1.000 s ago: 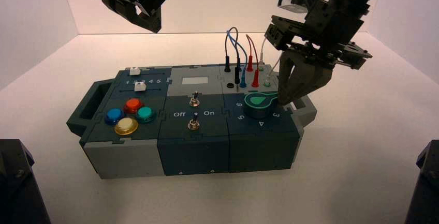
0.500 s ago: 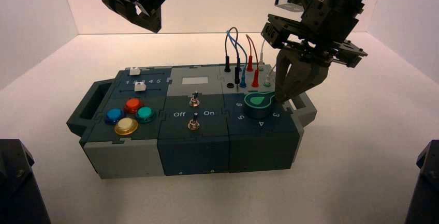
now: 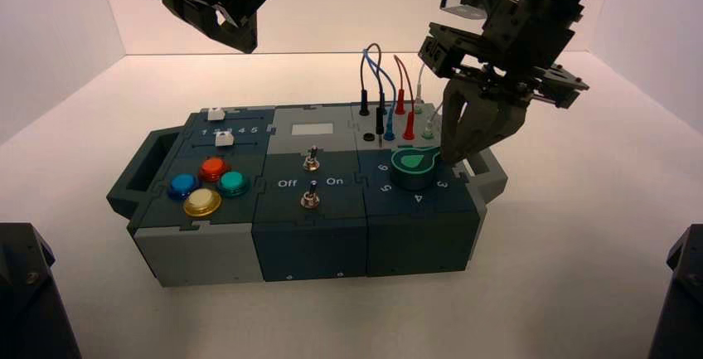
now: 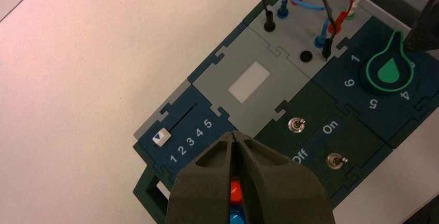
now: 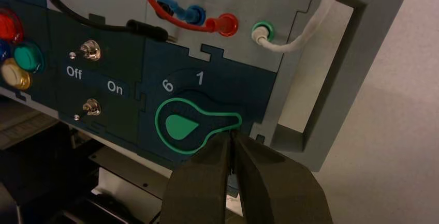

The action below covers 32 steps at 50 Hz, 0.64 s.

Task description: Turn the knob to position 2.

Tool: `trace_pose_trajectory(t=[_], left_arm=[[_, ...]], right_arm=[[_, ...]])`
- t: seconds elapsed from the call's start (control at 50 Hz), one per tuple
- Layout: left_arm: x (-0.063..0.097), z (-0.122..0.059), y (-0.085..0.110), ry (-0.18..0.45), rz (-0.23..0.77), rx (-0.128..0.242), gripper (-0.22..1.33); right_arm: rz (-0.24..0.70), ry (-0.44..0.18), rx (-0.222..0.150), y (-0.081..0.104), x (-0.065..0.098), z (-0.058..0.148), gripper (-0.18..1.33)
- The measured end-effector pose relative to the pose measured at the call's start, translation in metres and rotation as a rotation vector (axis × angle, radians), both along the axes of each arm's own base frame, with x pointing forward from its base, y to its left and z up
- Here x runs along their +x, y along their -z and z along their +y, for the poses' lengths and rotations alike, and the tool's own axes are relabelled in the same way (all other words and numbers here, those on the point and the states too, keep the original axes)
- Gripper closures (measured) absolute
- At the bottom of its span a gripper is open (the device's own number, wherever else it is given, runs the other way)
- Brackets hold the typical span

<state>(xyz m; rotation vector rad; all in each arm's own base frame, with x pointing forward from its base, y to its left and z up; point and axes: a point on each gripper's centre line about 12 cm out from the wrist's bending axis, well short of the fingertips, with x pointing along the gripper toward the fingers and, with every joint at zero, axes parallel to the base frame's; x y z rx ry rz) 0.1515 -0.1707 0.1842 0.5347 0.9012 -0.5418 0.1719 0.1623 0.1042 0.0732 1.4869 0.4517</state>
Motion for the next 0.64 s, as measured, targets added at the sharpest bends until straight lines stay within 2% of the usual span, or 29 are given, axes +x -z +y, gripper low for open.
trace_pose_trajectory(t=[0.14, 0.32, 0.38, 0.64], left_arm=[[0.000, 0.001, 0.001, -0.004, 0.004, 0.007, 1.27], [0.000, 0.002, 0.006, -0.014, 0.019, 0.042, 1.28], [0.000, 0.002, 0.005, -0.016, 0.019, 0.044, 1.27], [0.001, 0.001, 0.004, -0.015, 0.019, 0.046, 1.28]], right_arm=[[-0.001, -0.002, 0.007, -0.004, -0.004, -0.002, 1.29], [-0.041, -0.007, 0.052, -0.023, -0.015, -0.008, 1.29], [-0.045, -0.010, 0.058, -0.027, -0.016, -0.008, 1.29], [-0.037, -0.013, 0.059, -0.028, -0.020, -0.010, 1.29]])
